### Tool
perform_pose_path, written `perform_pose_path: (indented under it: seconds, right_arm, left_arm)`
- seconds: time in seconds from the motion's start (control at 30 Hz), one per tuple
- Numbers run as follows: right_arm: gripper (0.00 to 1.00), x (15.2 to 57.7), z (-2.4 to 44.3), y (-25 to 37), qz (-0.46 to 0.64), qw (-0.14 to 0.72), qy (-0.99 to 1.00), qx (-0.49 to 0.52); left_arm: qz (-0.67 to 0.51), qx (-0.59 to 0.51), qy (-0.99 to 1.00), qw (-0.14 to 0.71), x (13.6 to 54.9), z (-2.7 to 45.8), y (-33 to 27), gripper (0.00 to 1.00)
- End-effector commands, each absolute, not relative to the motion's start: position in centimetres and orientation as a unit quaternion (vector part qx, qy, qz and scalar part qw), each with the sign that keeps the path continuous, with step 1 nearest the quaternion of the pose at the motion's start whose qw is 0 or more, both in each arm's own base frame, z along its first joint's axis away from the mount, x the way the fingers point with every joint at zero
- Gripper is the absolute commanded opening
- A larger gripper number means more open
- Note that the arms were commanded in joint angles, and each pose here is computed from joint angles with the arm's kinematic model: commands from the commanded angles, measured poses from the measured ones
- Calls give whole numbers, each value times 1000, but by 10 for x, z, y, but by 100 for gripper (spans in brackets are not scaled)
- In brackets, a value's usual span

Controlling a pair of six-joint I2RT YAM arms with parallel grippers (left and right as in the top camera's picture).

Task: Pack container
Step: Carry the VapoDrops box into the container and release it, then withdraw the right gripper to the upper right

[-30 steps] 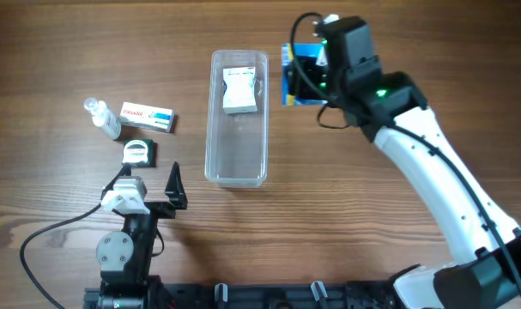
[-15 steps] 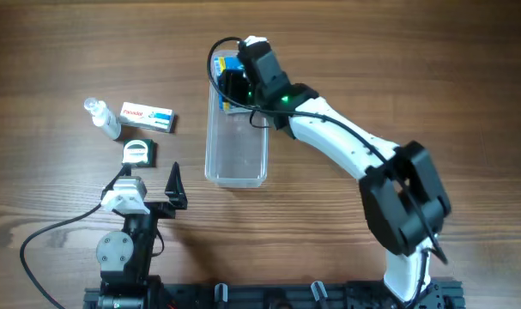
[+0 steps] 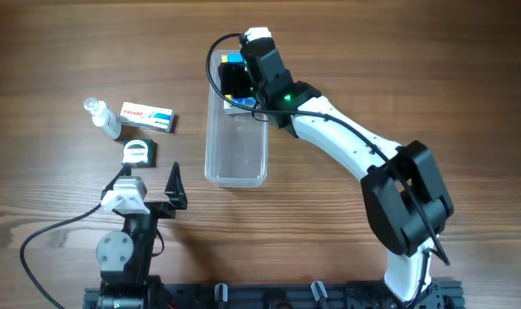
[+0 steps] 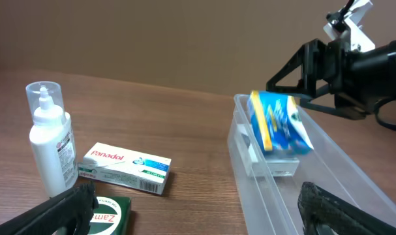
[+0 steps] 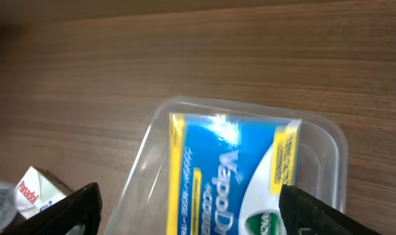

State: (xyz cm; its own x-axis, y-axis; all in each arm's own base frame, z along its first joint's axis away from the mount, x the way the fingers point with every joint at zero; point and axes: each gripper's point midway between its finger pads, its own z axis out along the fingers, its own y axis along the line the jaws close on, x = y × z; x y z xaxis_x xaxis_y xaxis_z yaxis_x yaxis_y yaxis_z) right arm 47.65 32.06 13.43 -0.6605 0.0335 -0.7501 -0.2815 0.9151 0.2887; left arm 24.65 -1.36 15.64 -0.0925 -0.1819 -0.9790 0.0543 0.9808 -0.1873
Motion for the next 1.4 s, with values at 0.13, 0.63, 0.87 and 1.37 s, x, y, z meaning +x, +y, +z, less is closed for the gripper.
perform_pose_path:
  seconds: [0.13,0.63,0.87,1.37]
  right_arm:
    - [84,477,157,316,195,422,883,-63]
    - [100,417,228,78,84,323,929,163]
    - [100,401,208,6,71,264,930,244]
    - [100,401,208,6,70,264,931,241]
  left_arm:
    - [-89,-44,737,669,247,153,-13,100]
    - [-89,-44,737,669,247,153,-13,100]
    - [-89,-44,737,669,247,153,-13,100]
    - [-99,-34,716,690,247,168,-17,100]
